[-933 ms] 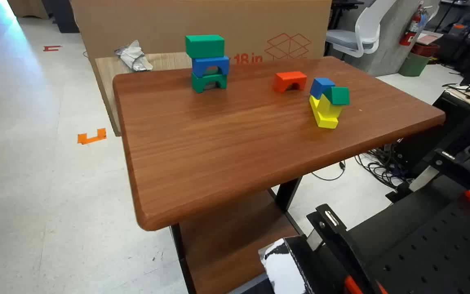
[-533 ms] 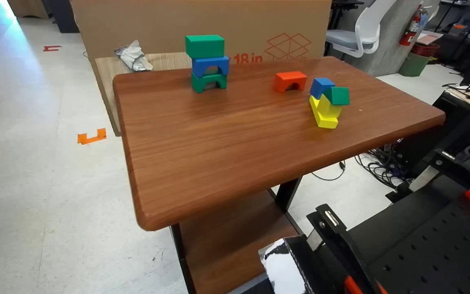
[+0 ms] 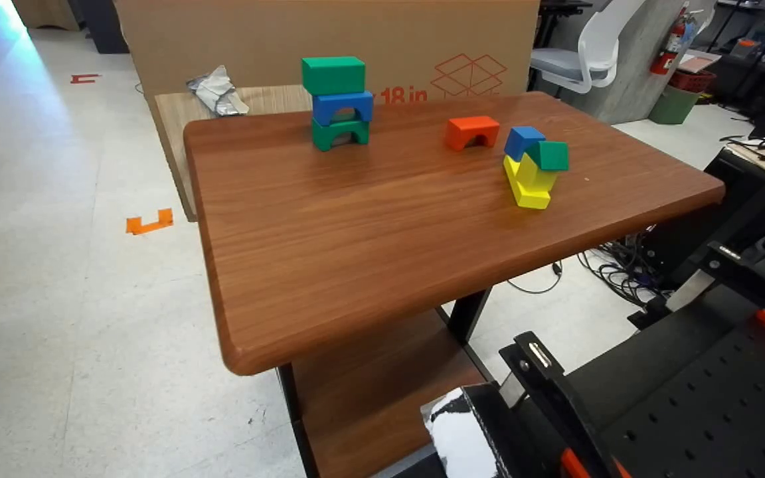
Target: Pick up the green object and put it on the table
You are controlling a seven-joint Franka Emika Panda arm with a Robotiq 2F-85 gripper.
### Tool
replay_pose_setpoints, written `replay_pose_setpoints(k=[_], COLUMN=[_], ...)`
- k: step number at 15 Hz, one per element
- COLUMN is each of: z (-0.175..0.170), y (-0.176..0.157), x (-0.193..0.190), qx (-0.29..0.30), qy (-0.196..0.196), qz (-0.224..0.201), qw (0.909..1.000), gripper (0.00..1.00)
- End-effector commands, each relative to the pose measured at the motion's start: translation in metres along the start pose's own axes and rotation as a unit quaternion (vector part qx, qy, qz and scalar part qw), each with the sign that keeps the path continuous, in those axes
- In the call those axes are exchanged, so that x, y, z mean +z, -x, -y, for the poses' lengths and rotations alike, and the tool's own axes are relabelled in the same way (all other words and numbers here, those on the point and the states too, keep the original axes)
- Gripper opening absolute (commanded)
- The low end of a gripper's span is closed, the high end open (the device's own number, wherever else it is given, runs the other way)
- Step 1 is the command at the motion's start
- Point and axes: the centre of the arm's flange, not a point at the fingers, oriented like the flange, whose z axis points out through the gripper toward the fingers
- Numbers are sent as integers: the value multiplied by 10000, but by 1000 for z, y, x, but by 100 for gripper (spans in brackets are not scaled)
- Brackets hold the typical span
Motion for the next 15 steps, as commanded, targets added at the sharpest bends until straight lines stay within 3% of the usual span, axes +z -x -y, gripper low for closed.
replay_pose_setpoints(k=[1,7,9,15], z=[0,0,7,70], y=[0,0,-16,-72], x=[0,0,-1,-4], qx=[0,0,110,418], qy=[0,0,-103,21], qz=[0,0,137,161], qw=[10000,10000,9998,9990], gripper=[100,100,100,100])
